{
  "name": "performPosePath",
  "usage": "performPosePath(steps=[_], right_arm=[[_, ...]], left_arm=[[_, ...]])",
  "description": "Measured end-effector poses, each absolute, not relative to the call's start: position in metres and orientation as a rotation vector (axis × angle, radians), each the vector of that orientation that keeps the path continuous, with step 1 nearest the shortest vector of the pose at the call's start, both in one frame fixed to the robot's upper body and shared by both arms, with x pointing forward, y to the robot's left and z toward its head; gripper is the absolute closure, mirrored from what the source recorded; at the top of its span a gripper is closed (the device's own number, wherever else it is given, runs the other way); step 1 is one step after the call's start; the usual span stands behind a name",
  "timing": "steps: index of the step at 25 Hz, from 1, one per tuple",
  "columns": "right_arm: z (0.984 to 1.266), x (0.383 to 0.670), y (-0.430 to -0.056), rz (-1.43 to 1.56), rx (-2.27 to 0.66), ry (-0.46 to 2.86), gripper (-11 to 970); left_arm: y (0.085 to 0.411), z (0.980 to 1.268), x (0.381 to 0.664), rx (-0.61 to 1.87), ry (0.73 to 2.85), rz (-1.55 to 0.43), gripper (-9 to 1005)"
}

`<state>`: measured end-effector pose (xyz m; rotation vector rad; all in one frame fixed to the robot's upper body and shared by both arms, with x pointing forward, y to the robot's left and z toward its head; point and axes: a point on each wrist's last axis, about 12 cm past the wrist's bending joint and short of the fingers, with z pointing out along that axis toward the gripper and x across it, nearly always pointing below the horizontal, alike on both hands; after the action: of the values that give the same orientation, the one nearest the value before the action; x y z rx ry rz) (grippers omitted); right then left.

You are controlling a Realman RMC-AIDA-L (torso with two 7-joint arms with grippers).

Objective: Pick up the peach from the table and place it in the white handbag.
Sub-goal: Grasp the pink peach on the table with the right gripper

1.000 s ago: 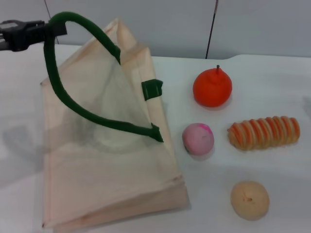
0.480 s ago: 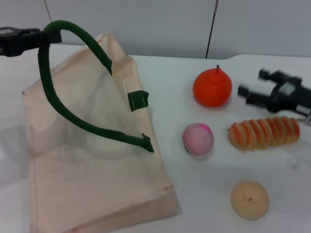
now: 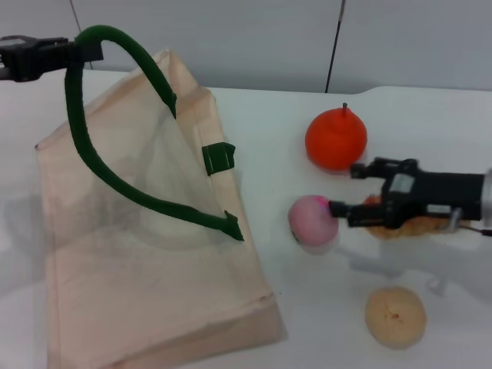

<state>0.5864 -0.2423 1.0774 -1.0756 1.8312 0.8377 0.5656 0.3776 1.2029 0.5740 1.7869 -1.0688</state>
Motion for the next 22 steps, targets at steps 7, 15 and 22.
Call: performPosePath(steps=[7, 15, 22], right_arm=[[1.075, 0.592, -0.216, 0.834, -1.186, 1.858, 65], [1.069, 0.598, -0.209, 0.760, -1.219, 1.897, 63], [1.066, 0.604, -0.203, 0.703, -1.241, 1.928, 63]], left_arm=[[0.377, 1.203, 0.566, 0.575, 1.786, -1.070, 849], [0.375, 1.205, 0.568, 0.580, 1.778, -1.075, 847], [0.374, 1.205, 0.569, 0.582, 1.771, -1.075, 846]])
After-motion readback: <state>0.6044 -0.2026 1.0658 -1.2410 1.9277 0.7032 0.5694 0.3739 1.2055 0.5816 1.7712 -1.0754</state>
